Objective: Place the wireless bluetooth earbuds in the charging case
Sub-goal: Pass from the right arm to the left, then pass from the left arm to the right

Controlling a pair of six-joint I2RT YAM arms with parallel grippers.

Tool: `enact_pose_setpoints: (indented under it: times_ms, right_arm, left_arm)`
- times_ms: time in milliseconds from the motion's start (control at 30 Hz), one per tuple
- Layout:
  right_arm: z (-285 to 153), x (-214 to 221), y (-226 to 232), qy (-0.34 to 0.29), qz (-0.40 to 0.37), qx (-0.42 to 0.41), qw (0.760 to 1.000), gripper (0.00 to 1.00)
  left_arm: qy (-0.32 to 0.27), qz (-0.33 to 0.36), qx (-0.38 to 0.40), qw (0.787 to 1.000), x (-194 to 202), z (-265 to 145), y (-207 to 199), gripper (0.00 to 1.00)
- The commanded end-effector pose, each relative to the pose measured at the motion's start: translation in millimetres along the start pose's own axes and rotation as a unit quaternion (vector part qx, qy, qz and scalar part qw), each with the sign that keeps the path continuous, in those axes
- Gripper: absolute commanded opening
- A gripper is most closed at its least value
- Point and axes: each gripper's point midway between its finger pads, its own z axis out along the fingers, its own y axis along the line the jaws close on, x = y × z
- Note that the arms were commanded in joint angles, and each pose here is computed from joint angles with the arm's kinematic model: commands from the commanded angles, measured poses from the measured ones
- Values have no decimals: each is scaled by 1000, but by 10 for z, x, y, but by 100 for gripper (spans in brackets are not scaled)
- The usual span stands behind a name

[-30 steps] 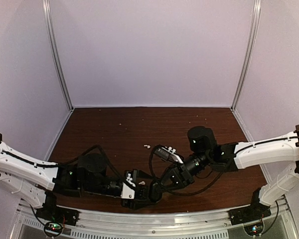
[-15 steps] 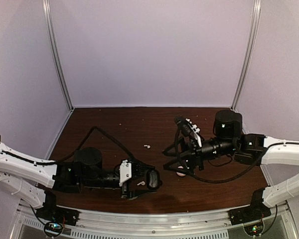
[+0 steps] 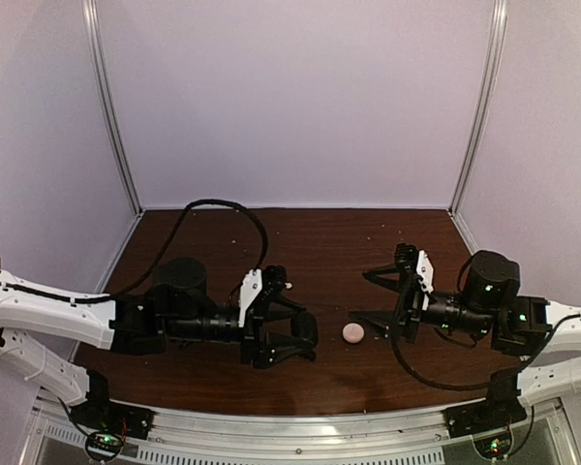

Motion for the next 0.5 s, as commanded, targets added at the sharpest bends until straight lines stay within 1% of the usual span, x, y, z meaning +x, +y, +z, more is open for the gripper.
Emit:
enact_pose_setpoints:
  times_ms: [0,200,333,467]
  right_arm:
    - [40,-22,-46,3,-85,57,995,80]
    - [199,217,105,49,-160,78,983,77]
    - [273,173,171,45,-199,100,974,74]
    - [314,104,234,48,-250,135,958,72]
  left_arm:
    - [-11,-62,28,998,-176,46,-27,43]
    - [-17,-116,38,992,-267,-11,115,39]
    - [-18,-139,38,989,-284,-34,171,38]
    - [-8,-161,31,986,-242,-13,200,38]
